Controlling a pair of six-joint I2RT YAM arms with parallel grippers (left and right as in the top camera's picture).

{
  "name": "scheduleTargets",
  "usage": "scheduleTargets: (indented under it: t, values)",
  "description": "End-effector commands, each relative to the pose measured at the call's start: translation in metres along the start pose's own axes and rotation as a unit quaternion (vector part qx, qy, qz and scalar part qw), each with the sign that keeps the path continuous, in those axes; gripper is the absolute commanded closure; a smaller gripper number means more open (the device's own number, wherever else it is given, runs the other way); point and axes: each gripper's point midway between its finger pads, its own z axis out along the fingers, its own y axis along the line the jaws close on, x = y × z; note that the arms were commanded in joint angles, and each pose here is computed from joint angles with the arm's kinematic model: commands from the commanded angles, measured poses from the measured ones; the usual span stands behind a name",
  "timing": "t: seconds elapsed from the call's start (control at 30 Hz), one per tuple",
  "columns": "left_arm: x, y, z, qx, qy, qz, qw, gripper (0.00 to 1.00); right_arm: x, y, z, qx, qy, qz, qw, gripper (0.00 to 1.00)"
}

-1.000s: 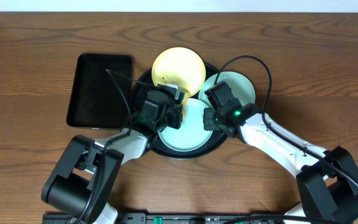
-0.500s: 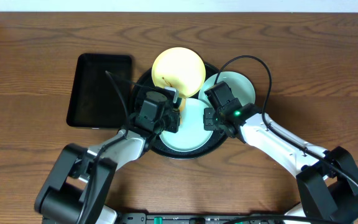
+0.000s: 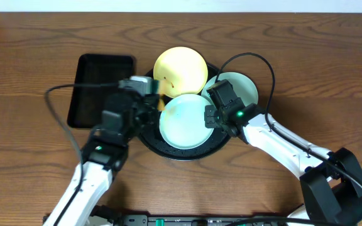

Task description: Clean dirty plates on tray and stack at the side

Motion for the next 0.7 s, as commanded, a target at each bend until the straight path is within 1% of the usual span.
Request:
scheduleTargets:
  t: [0.0, 0.2, 0.33, 0.4, 0.43, 0.47, 0.57, 0.67]
  values:
    - [-0.029, 0.018, -0.016, -0.027, -0.023, -0.055, 0.998, 0.93, -0.035, 0.008, -0.021, 0.009, -0.052, -0.055, 0.997, 0.99]
    - [-0.056, 0.051, -0.035, -0.079, -0.014, -0.096, 0.992, 0.93, -0.084, 0.022, -0.063, 0.024, -0.111, -0.156, 0.981, 0.99]
    - [-0.066, 0.074, -0.041, -0.109, -0.009, -0.131, 0.985, 0.93, -0.111, 0.030, -0.093, 0.076, -0.151, -0.243, 0.955, 0.99]
    - [-0.063, 0.075, -0.039, -0.100, 0.004, -0.141, 0.985, 0.93, -0.119, 0.035, -0.104, 0.113, -0.168, -0.288, 0.936, 0.99]
    - [-0.058, 0.071, -0.036, -0.083, 0.017, -0.147, 0.986, 0.93, -0.124, 0.037, -0.114, 0.156, -0.184, -0.317, 0.917, 0.99]
    - [-0.056, 0.070, -0.035, -0.078, 0.023, -0.149, 0.986, 0.92, -0.125, 0.038, -0.117, 0.170, -0.189, -0.324, 0.911, 0.99]
    - [-0.041, 0.062, -0.027, -0.049, 0.060, -0.162, 0.984, 0.93, -0.129, 0.046, -0.133, 0.233, -0.217, -0.359, 0.878, 0.99]
    - [-0.024, 0.058, -0.023, -0.036, 0.095, -0.178, 0.979, 0.93, -0.128, 0.062, -0.143, 0.246, -0.240, -0.369, 0.863, 0.99]
